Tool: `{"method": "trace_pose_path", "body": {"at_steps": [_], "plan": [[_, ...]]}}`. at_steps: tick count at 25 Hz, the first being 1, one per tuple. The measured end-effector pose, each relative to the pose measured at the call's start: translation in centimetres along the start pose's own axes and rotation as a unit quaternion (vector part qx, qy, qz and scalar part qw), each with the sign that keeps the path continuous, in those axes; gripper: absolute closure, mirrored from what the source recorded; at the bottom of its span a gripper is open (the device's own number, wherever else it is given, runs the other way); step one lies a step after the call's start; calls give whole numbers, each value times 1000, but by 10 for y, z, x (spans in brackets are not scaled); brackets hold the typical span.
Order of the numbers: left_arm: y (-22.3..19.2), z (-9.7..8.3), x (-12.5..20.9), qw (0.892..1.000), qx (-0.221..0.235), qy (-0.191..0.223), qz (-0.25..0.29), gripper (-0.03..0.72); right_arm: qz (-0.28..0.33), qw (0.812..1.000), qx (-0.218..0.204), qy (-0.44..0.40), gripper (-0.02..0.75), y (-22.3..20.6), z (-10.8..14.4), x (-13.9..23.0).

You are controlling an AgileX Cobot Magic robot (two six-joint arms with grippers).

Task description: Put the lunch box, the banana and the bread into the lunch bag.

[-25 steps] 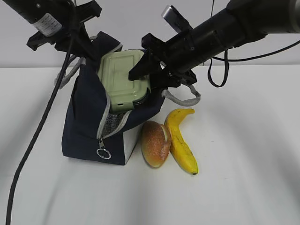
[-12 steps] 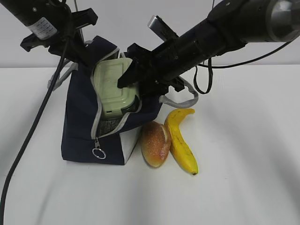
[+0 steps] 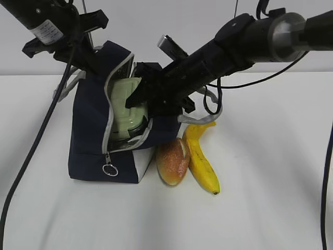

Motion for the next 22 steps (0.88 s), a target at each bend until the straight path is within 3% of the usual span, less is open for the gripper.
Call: {"method": "trace_pose_path", "body": {"at_steps": [13,22], "plan": [[0,0,0,1000,-2,-1,0,688,-4,999,-4,-48,355,-29,-27,-1],[0,0,0,1000,-2,-1,0,688,-9,999,-1,-50,331,-30,-28,-2]]}}
Point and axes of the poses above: a point on each arm's last joint axis where the gripper is mounted, y pointing back along that axis away from the gripper, z along the wrist's bending axis when the last joint is at zero, x = y × z, the point moved 2 cm from there along -y, pointing out along that axis toward the gripper, and after that the axes turned 5 degrees about y, right-handed, at the moved point
